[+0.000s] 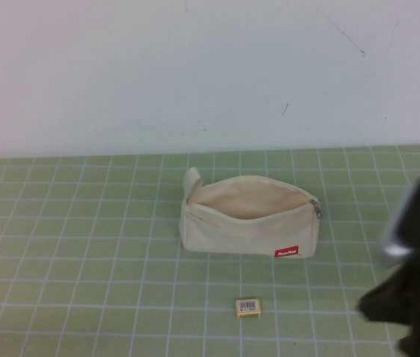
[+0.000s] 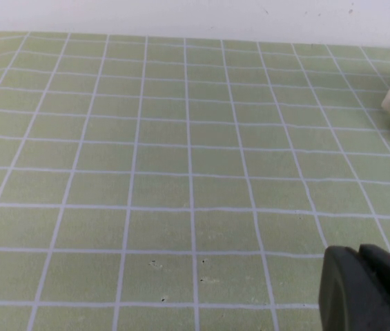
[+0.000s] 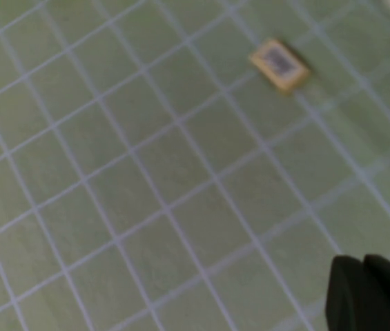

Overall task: Put eraser into pencil case
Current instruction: Pick up the eraser from the table

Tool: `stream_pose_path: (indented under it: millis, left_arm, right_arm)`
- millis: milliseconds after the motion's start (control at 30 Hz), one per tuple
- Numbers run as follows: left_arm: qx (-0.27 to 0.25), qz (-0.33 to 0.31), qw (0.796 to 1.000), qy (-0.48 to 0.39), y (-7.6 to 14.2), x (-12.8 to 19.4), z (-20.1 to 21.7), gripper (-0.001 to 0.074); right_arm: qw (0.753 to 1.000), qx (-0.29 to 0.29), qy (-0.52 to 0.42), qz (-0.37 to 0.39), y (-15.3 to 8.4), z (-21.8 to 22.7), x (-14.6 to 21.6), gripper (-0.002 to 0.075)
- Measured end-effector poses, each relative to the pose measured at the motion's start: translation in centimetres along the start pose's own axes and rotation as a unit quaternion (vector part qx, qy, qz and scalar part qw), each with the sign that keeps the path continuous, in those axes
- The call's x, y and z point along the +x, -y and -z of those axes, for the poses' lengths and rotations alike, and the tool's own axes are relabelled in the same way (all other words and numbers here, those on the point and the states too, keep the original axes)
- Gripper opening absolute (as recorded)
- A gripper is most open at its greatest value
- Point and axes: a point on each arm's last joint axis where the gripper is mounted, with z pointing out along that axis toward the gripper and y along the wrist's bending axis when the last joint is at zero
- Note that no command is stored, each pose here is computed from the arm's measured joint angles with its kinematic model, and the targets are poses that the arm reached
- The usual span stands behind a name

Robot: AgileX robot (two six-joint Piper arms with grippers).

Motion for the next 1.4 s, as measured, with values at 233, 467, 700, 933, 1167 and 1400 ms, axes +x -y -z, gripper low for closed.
stream_pose_path:
  millis: [233, 467, 700, 933, 1167, 1400]
  left_arm:
    - [0.000, 0.000, 1.000, 0.000, 0.0, 0.0, 0.0, -0.0001]
    - [0.000, 0.000, 1.000, 0.000, 0.0, 0.0, 0.0, -0.0001]
    - [0.000, 0.000, 1.000, 0.000, 0.0, 0.0, 0.0, -0.0001]
    - [0.000, 0.000, 1.000, 0.000, 0.0, 0.0, 0.0, -0.0001]
    - [0.000, 0.000, 1.000, 0.000, 0.0, 0.0, 0.0, -0.0001]
    - [0.000, 0.000, 1.000, 0.000, 0.0, 0.0, 0.0, -0.0001]
  right_arm:
    - [0.986, -0.059, -0.067, 0.140, -3.5, -7.2, -3.6, -0.0001]
    - [0.964, -0.070, -0.116, 0.227, -4.4, -12.7, -6.8, 0.0089]
    - [0.956, -0.054, -0.135, 0.256, -3.0, -16.0, -9.0, 0.0331]
    - [0.941, -0.032, -0.166, 0.293, -1.6, -18.4, -9.6, 0.0382]
    - [0.933, -0.026, -0.198, 0.299, -1.0, -20.0, -8.5, 0.0381]
    - [0.933, -0.023, -0.199, 0.299, -0.9, -20.0, -8.6, 0.0208]
